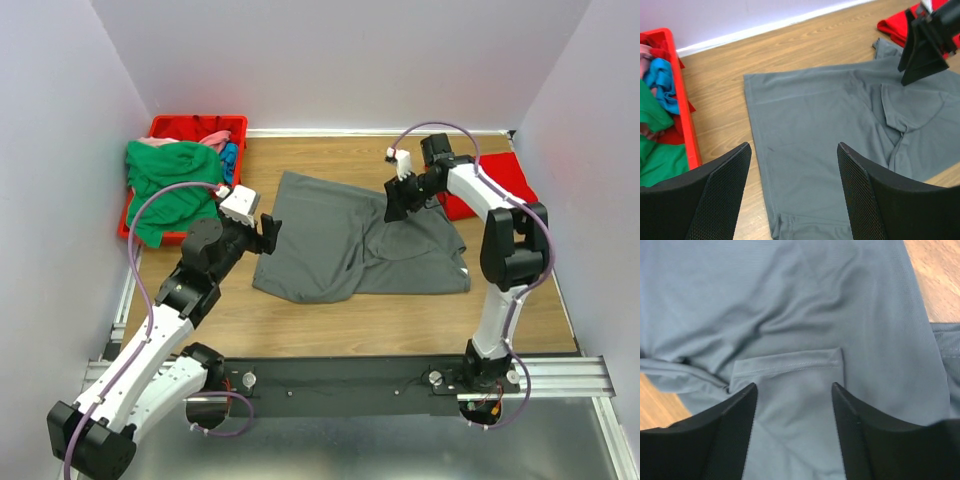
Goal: Fold and stack the t-shirts
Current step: Flatten the tshirt out
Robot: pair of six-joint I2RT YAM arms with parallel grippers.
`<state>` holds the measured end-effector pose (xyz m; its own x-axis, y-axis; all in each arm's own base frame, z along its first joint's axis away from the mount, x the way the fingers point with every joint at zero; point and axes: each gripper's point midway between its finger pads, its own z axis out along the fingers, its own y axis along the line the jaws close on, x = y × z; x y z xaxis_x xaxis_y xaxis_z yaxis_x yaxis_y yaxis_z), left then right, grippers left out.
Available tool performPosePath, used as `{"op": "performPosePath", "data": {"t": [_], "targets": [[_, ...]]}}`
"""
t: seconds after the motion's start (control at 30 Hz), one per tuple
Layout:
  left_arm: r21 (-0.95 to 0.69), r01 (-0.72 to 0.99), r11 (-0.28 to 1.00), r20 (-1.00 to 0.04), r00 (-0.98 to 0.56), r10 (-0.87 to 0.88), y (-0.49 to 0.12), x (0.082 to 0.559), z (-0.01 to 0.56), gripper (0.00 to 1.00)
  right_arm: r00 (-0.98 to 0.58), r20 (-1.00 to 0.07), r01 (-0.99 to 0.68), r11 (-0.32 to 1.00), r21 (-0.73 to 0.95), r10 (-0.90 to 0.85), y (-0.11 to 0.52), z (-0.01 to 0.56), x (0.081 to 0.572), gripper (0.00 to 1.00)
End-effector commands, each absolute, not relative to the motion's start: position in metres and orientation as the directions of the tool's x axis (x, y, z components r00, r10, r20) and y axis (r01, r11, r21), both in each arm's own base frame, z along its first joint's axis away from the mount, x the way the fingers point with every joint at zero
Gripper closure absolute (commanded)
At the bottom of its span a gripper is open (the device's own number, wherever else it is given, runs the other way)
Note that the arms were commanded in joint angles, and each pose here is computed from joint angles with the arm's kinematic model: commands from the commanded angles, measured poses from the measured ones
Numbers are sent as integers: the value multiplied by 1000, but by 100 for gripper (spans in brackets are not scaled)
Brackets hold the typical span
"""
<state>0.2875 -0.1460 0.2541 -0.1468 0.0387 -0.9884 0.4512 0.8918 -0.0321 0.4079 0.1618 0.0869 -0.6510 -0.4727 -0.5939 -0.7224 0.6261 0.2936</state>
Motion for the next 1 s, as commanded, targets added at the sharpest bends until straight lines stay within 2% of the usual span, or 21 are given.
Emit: {"op": "performPosePath", "data": {"t": [0.0, 0.03, 0.13, 0.63, 0.97], "targets": [[-27, 394, 919, -995, -96, 12, -135, 292, 268, 23, -672, -544, -709, 650, 275, -503, 156, 66, 415, 34], [-27, 397, 917, -995, -96, 13, -136, 291, 268, 23, -671, -539, -710, 649, 273, -508, 157, 63, 414, 34], [-29, 402, 915, -994, -107, 16, -137, 293, 264, 23, -676, -523, -709, 652, 270, -519, 159, 55, 416, 43], [-29, 401, 916, -994, -111, 18, -137, 294, 263, 24, -701, -482, -687, 679, 258, -526, 159, 32, 429, 44], [-30, 403, 915, -993, -113, 17, -138, 294, 263, 24, -705, -463, -693, 662, 285, -538, 166, 23, 419, 58]]}}
